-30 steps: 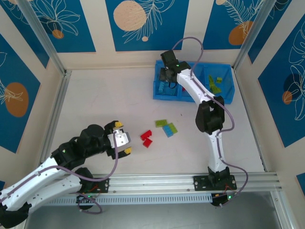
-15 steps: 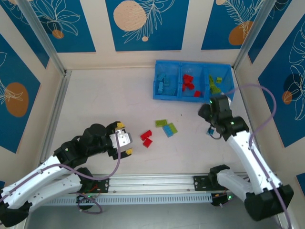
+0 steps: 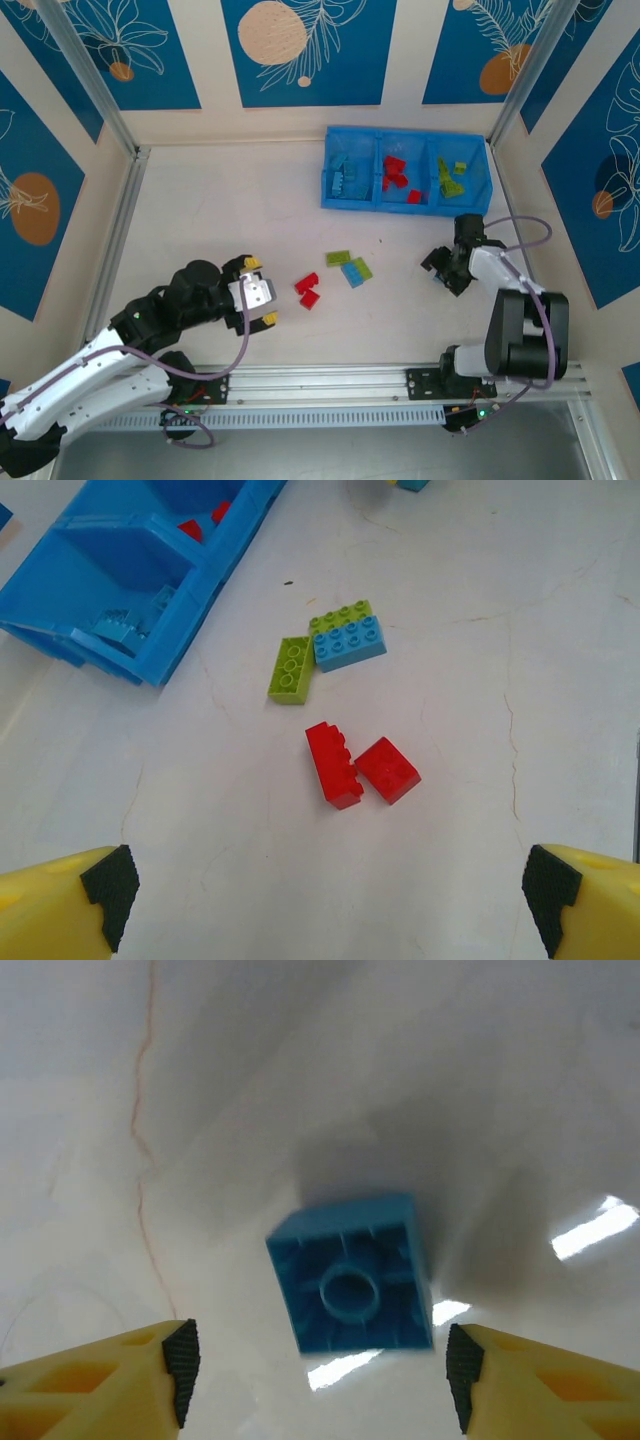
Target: Sort the legos into containers by color
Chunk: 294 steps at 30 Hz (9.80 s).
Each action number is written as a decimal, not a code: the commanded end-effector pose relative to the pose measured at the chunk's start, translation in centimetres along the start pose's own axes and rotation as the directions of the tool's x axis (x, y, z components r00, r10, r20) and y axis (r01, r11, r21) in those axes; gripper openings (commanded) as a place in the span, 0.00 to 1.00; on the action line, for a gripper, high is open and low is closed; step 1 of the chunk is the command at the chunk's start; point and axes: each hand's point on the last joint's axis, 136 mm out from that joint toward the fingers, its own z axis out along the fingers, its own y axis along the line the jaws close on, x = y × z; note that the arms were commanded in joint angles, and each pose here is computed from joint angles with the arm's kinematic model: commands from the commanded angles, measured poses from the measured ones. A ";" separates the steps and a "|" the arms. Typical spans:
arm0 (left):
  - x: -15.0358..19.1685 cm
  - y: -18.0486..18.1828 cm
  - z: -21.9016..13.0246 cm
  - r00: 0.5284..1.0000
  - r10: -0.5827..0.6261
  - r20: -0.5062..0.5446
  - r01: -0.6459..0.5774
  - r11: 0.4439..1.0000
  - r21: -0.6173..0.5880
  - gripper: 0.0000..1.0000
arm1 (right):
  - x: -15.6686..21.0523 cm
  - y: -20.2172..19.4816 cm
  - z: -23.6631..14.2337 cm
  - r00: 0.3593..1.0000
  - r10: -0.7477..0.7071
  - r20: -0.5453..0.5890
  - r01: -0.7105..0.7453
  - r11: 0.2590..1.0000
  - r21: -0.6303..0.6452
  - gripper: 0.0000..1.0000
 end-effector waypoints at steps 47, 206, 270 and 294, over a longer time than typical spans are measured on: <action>0.8 1.3 -0.2 1.000 -0.001 -0.023 -0.001 0.997 -0.075 1.00 | -4.9 35.1 -10.3 0.667 -0.666 0.333 0.697 0.716 0.037 0.60; -21.5 14.6 17.6 0.679 -0.662 0.318 0.727 0.667 -0.162 0.65 | 13.3 11.4 -7.4 0.741 -0.631 0.229 0.671 0.709 -0.217 0.75; -5.8 -1.7 -0.9 0.954 0.123 0.274 -0.154 0.983 0.095 1.00 | -18.9 14.4 -9.1 0.967 -0.080 0.243 0.139 0.962 -0.236 0.78; -4.8 -1.3 -0.3 0.968 0.087 0.234 -0.115 0.987 0.109 1.00 | 12.9 22.3 0.8 0.547 -0.835 0.062 0.836 0.549 0.013 0.99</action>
